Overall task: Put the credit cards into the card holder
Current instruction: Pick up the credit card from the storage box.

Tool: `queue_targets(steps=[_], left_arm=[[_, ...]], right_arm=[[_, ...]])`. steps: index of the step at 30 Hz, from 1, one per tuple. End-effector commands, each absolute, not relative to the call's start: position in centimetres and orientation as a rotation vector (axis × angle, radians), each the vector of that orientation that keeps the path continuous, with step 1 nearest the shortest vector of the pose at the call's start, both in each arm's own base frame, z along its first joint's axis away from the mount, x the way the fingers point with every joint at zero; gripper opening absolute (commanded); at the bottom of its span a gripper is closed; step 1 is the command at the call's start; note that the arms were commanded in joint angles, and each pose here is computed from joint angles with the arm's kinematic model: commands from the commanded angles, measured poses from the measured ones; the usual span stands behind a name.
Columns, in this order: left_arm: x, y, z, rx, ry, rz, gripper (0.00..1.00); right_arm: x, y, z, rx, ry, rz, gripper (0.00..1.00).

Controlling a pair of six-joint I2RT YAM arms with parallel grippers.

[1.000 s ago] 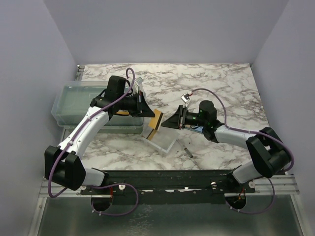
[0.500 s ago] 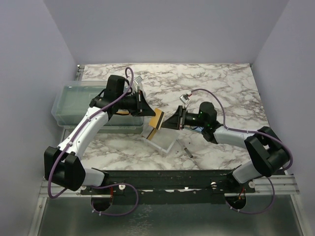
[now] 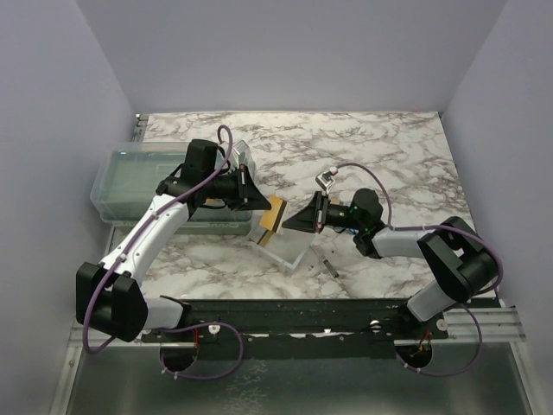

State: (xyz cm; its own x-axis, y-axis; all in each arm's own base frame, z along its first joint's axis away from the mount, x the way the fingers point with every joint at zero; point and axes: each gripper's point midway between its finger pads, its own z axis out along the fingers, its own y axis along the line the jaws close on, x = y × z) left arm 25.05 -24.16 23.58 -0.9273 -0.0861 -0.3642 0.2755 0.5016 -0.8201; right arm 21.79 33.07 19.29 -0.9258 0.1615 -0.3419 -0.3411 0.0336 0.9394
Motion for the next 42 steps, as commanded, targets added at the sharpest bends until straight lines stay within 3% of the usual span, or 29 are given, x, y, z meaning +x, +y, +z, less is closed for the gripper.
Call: queue_targets(steps=[1,14,31,37,39,42], left_arm=[[25.1,-23.6,23.2,0.133,2.38,-1.354,0.0],[25.8,-22.2,21.3,0.086,2.419,-1.188,0.0],[27.0,-21.3,23.0,0.126,2.362,-1.072,0.0],[26.8,-20.9,23.1,0.134,2.367,-1.038,0.0],[26.7,-21.0,23.1,0.14,2.369,-1.05,0.0],[26.7,-21.3,23.2,0.152,2.37,-1.071,0.0]], right_arm=[[21.2,32.9,18.8,-0.174,1.933,1.969,0.0],[21.0,32.1,14.8,-0.079,2.088,1.859,0.0],[22.7,32.2,9.6,-0.247,2.518,1.152,0.0],[22.6,31.4,8.8,-0.25,2.551,1.038,0.0],[22.2,31.2,8.8,-0.287,2.565,1.028,0.06],[21.7,30.7,9.2,-0.331,2.582,0.999,0.28]])
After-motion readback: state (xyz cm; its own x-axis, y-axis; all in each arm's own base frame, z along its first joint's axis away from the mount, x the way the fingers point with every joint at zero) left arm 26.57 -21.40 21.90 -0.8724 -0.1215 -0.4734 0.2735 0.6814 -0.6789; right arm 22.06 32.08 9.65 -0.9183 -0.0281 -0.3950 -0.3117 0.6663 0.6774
